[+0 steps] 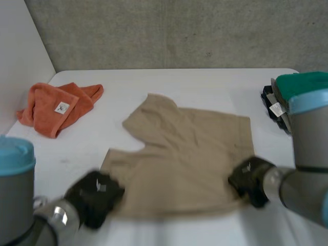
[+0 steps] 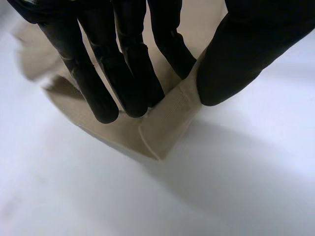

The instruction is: Fold the laundry.

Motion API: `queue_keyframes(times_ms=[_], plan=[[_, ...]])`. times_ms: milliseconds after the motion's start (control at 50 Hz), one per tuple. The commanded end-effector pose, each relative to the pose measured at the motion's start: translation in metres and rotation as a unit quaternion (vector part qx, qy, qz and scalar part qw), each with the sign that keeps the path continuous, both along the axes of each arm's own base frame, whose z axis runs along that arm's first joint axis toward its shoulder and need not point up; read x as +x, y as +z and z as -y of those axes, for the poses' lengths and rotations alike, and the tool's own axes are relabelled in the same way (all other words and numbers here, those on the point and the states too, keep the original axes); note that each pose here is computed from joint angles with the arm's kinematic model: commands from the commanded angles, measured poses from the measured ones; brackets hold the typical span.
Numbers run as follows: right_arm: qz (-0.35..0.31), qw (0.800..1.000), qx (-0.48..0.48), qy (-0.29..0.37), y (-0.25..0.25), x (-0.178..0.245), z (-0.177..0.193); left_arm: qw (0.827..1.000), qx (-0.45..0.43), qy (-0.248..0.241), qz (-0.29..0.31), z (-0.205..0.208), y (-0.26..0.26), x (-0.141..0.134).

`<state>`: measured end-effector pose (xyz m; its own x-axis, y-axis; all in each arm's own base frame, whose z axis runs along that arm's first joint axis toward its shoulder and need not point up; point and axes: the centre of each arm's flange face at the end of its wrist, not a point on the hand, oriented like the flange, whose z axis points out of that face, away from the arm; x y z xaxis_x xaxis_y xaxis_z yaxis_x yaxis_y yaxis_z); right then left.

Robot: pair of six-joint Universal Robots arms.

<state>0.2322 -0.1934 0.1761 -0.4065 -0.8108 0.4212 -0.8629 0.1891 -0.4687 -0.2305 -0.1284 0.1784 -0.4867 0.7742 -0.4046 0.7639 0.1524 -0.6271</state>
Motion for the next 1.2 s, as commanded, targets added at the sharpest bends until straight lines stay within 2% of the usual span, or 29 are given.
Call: queue_keyframes(times_ms=[20, 140, 200, 280, 320, 360, 380, 460, 560, 660, 720, 800, 940, 980, 1000, 1080, 1140, 1200], plan=[[-0.050, 0.996, 0.000, 0.076, 0.001, -0.014, -0.037, 0.990, 0.083, -0.081, 0.081, -0.047, 0.001, 0.010], [-0.029, 0.998, -0.008, 0.055, 0.003, -0.013, -0.031, 0.997, 0.007, -0.072, 0.038, -0.009, 0.007, -0.012], [0.014, 0.998, -0.057, 0.005, 0.013, -0.011, -0.004, 0.996, -0.060, -0.067, 0.003, 0.025, 0.010, -0.034], [0.097, 0.985, -0.133, -0.056, 0.027, -0.005, 0.030, 0.979, -0.180, -0.059, -0.072, 0.072, 0.032, -0.065], [0.139, 0.973, -0.169, -0.075, 0.032, 0.001, 0.048, 0.963, -0.240, -0.051, -0.115, 0.102, 0.035, -0.084], [0.158, 0.966, -0.189, -0.081, 0.031, 0.005, 0.060, 0.949, -0.278, -0.043, -0.142, 0.123, 0.038, -0.094], [0.165, 0.963, -0.196, -0.083, 0.030, 0.007, 0.065, 0.935, -0.311, -0.038, -0.168, 0.140, 0.043, -0.105], [0.178, 0.949, -0.243, -0.092, 0.025, 0.017, 0.092, 0.907, -0.363, -0.031, -0.212, 0.176, 0.042, -0.125], [0.165, 0.932, -0.297, -0.127, 0.003, 0.025, 0.140, 0.895, -0.383, -0.030, -0.226, 0.211, 0.018, -0.142], [0.160, 0.916, -0.339, -0.146, -0.015, 0.034, 0.177, 0.892, -0.385, -0.026, -0.234, 0.233, -0.011, -0.158], [0.170, 0.901, -0.363, -0.164, -0.015, 0.035, 0.191, 0.893, -0.370, -0.027, -0.254, 0.230, -0.019, -0.164], [0.186, 0.890, -0.380, -0.169, -0.005, 0.035, 0.189, 0.892, -0.345, -0.020, -0.292, 0.220, -0.020, -0.166], [0.249, 0.877, -0.377, -0.164, 0.047, 0.024, 0.152, 0.887, -0.325, -0.021, -0.328, 0.179, 0.015, -0.155], [0.251, 0.886, -0.359, -0.153, 0.049, 0.022, 0.140, 0.890, -0.318, -0.023, -0.326, 0.166, 0.019, -0.149], [0.247, 0.899, -0.329, -0.147, 0.045, 0.018, 0.128, 0.891, -0.316, -0.023, -0.325, 0.161, 0.021, -0.147], [0.225, 0.932, -0.242, -0.147, 0.028, 0.011, 0.099, 0.900, -0.299, -0.025, -0.317, 0.138, 0.022, -0.134], [0.216, 0.943, -0.186, -0.171, 0.015, 0.003, 0.088, 0.904, -0.287, -0.022, -0.315, 0.125, 0.023, -0.124], [0.227, 0.942, -0.130, -0.210, 0.003, -0.007, 0.080, 0.908, -0.268, -0.018, -0.322, 0.114, 0.020, -0.117]])
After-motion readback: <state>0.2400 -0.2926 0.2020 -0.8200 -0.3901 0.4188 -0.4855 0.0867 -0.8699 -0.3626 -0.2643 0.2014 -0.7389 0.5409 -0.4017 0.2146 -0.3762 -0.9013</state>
